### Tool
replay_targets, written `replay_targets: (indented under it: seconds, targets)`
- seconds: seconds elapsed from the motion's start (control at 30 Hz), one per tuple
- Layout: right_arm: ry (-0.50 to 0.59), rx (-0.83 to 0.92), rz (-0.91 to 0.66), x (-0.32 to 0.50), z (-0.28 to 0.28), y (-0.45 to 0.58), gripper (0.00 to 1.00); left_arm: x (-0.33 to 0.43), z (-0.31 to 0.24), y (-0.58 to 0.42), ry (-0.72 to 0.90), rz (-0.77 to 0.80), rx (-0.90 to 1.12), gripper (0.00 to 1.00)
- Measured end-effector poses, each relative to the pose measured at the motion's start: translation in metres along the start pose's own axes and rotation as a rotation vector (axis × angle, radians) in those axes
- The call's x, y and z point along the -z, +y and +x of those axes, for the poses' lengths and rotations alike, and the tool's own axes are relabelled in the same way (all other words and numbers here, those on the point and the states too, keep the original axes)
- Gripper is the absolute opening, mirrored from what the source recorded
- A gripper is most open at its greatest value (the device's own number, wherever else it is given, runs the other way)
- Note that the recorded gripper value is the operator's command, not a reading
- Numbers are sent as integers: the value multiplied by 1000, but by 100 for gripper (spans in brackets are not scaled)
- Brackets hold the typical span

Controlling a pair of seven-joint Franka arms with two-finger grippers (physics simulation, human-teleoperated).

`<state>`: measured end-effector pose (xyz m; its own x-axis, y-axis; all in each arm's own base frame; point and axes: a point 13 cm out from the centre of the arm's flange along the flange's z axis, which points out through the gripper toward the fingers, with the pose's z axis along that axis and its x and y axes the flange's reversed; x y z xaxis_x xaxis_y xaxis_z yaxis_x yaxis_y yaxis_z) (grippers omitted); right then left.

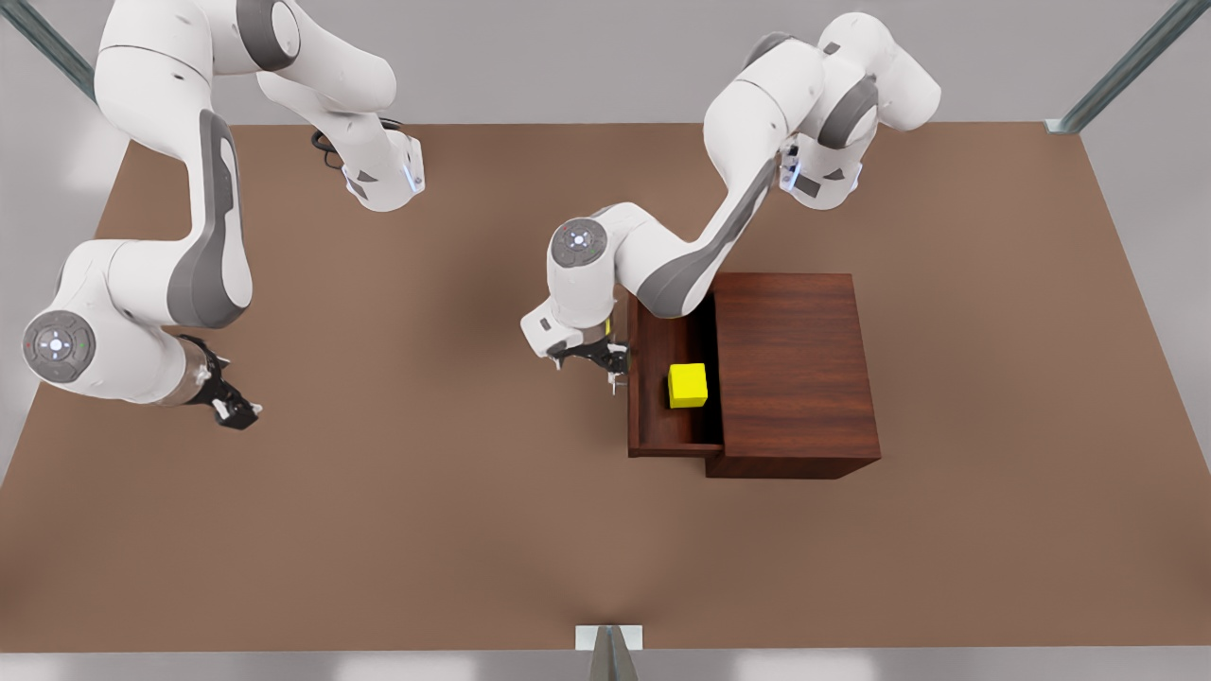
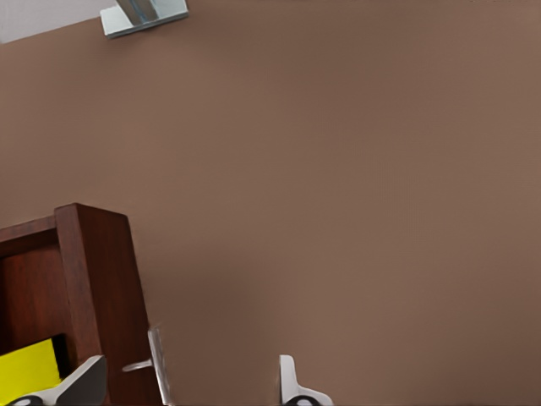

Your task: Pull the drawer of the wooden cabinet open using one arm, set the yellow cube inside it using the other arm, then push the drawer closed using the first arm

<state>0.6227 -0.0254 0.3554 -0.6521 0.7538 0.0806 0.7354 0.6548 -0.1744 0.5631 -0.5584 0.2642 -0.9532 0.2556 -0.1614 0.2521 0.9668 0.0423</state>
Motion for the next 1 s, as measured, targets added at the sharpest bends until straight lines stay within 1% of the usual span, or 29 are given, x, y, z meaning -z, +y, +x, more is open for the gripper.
replay_targets:
  seconds: [0.07,0.2,0.3,0.43,0.6,0.83,1.0]
  targets:
    - [3,87,4,-1,1,-1,100,-19,-2,-7,-27,-11,60,100]
    - [9,235,10,-3,1,-1,100,-53,11,-27,-55,-42,136,100]
    - [13,326,11,-4,1,-2,100,-67,13,-31,-70,-53,200,100]
    - [16,427,12,-5,2,-1,100,-86,31,-38,-58,-73,259,100]
    - [18,523,13,-6,2,-1,100,-109,47,-26,-31,-112,319,100]
    - [22,621,14,-8,3,1,100,-90,49,-9,-10,-151,383,100]
    - [22,669,13,-8,3,1,100,-96,54,21,33,-201,424,100]
